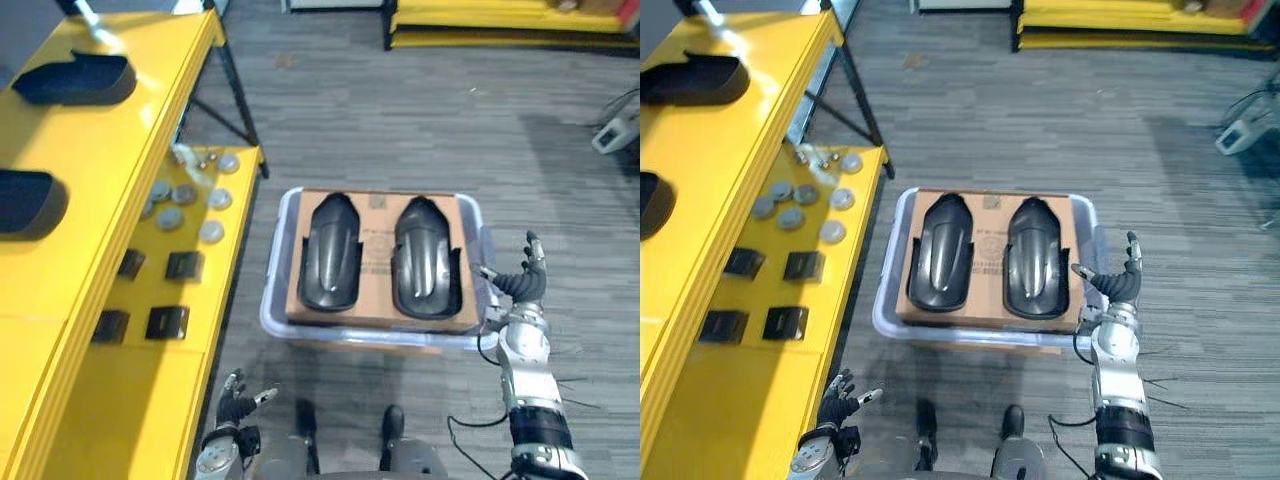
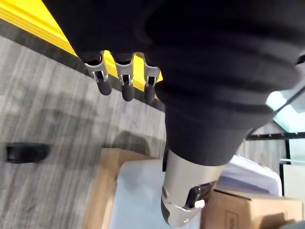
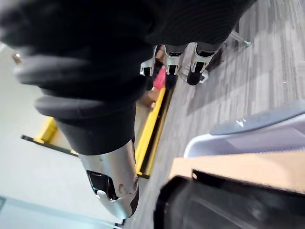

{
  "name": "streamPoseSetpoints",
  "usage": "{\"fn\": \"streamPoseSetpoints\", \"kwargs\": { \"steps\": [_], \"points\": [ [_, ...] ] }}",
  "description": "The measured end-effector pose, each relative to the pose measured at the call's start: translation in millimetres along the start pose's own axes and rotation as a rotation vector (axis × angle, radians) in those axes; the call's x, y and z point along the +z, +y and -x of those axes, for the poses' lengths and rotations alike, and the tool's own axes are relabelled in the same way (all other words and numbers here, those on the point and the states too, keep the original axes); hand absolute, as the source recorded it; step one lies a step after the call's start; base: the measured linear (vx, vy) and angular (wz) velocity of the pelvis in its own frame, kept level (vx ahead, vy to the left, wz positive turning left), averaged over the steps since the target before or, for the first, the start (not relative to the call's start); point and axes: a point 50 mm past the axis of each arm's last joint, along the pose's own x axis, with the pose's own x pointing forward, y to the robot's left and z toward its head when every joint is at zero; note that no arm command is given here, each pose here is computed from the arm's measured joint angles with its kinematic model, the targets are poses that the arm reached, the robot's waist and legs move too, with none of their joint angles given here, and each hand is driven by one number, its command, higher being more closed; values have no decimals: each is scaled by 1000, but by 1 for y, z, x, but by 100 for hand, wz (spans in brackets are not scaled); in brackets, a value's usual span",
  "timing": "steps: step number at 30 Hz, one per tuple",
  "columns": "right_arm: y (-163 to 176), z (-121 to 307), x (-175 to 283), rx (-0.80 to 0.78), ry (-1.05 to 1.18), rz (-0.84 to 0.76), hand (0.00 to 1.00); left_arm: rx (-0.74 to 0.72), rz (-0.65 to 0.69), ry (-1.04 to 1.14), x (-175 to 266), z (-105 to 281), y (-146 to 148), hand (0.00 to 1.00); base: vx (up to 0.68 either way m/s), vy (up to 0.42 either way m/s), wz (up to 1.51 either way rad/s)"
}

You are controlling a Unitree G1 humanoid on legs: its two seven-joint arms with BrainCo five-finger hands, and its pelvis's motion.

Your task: Walk over and take plastic housings, then place them on the shelf

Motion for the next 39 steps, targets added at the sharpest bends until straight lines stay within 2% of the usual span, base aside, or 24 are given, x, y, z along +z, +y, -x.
{"fn": "streamPoseSetpoints", "kwargs": {
  "steps": [3,9,10,18,27,32,39],
  "points": [
    [3,-12,9,-46,5,-9,0,2,9,-15,5,-3,-3,0,-103,17,11],
    [-13,-52,33,-135,23,-8,0,-32,13,-66,19,-9,-18,0,-52,19,4],
    [-17,-59,37,-145,36,-11,100,-37,11,-80,23,-11,-21,0,-2,7,11],
    [-17,-74,43,-134,110,-51,100,-72,16,-116,36,-15,-35,0,31,7,7],
    [-18,-73,45,-106,70,-59,100,-77,36,-119,37,-15,-37,0,-1,2,3],
    [-19,-54,26,-86,48,-37,100,-81,40,-130,40,-14,-38,0,-9,6,4],
    [-39,-11,9,-143,-29,-41,100,-120,83,-275,73,-6,-44,0,20,3,11]
  ]
}}
